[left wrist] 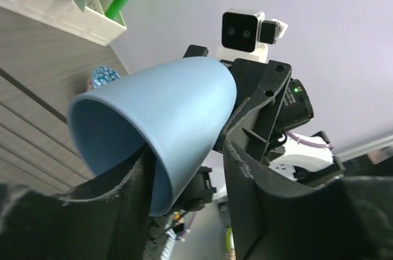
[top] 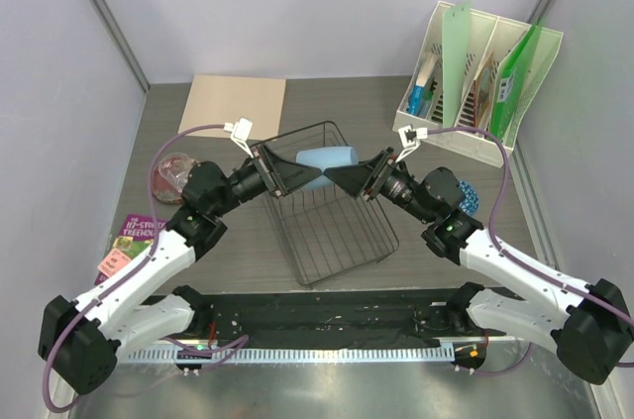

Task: Unload the mixed dishes from the dish rack
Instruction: Place the cup at the center of the board.

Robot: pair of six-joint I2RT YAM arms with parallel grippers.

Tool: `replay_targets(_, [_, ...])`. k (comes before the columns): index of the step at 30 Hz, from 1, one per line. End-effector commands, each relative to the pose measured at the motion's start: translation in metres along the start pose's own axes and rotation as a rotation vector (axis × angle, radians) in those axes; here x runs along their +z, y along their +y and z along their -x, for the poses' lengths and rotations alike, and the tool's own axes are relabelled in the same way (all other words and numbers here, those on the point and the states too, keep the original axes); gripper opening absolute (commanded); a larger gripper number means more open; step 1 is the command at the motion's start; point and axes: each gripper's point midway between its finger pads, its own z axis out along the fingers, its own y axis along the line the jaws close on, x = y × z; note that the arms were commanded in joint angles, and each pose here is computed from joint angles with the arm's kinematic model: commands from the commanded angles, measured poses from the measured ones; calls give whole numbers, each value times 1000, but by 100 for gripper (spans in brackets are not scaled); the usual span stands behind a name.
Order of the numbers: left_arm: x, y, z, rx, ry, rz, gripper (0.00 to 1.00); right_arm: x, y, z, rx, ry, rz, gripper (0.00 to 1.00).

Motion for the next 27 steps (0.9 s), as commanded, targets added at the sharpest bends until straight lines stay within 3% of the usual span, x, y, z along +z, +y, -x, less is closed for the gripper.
replay_targets(1, [4, -11, 2, 23, -17, -53, 39, 2, 15, 15, -28, -44, 49, 1])
replay_targets(4, [6, -5, -1, 14, -8, -29, 15, -2, 10, 17, -49, -55, 12, 1])
replay_targets(5, [6, -4, 0, 12, -9, -21, 0, -4, 5, 21, -57, -77, -19, 6])
replay_targets(6, [7, -1, 2, 15, -17, -5, 0, -8, 5, 26, -79, -98, -36, 19])
replay_targets(7, [7, 4, 0, 9, -12, 19, 0, -12, -4, 24, -88, -87, -84, 54])
replay_targets(9, [8, 5, 2, 12, -12, 37, 0, -19, -8, 41, -119, -139, -158, 85])
replay_targets(10, [9, 9, 5, 31, -18, 61, 0, -26, -24, 31, -153, -83, -244, 97])
replay_targets(12, [12, 19, 5, 40, 18, 147, 0, -42, -35, 63, -218, -173, -404, 100])
replay_targets(13, [16, 10, 19, 100, 4, 157, 0, -59, -57, 59, -235, -143, -541, 100])
replay_targets(14, [18, 35, 6, 88, 77, 264, 0, -71, -64, 67, -264, -167, -610, 100])
replay_targets(16, [23, 43, 6, 150, 125, 320, 0, -104, -68, 92, -298, -268, -735, 100])
replay_targets(19, [44, 53, 2, 189, 194, 406, 0, -135, -64, 111, -321, -368, -799, 100])
replay_targets(20, [57, 34, 6, 242, 202, 372, 0, -148, -53, 120, -313, -422, -783, 100])
replay_targets(22, [72, 60, -9, 281, 274, 482, 0, -164, -47, 129, -312, -471, -793, 99])
replay_targets(23, [87, 37, -7, 361, 286, 447, 0, -176, -41, 138, -306, -522, -798, 99])
replay_targets(24, [96, 44, -7, 413, 289, 501, 0, -181, -37, 142, -310, -538, -796, 98])
replay_targets(25, [97, 78, -27, 446, 386, 630, 0, -186, -36, 143, -313, -542, -805, 97])
replay_targets(26, [118, 55, -25, 510, 382, 603, 0, -191, -33, 146, -310, -556, -803, 97])
replay_targets(27, [125, 59, -28, 568, 416, 633, 1, -194, -30, 149, -310, -566, -807, 97])
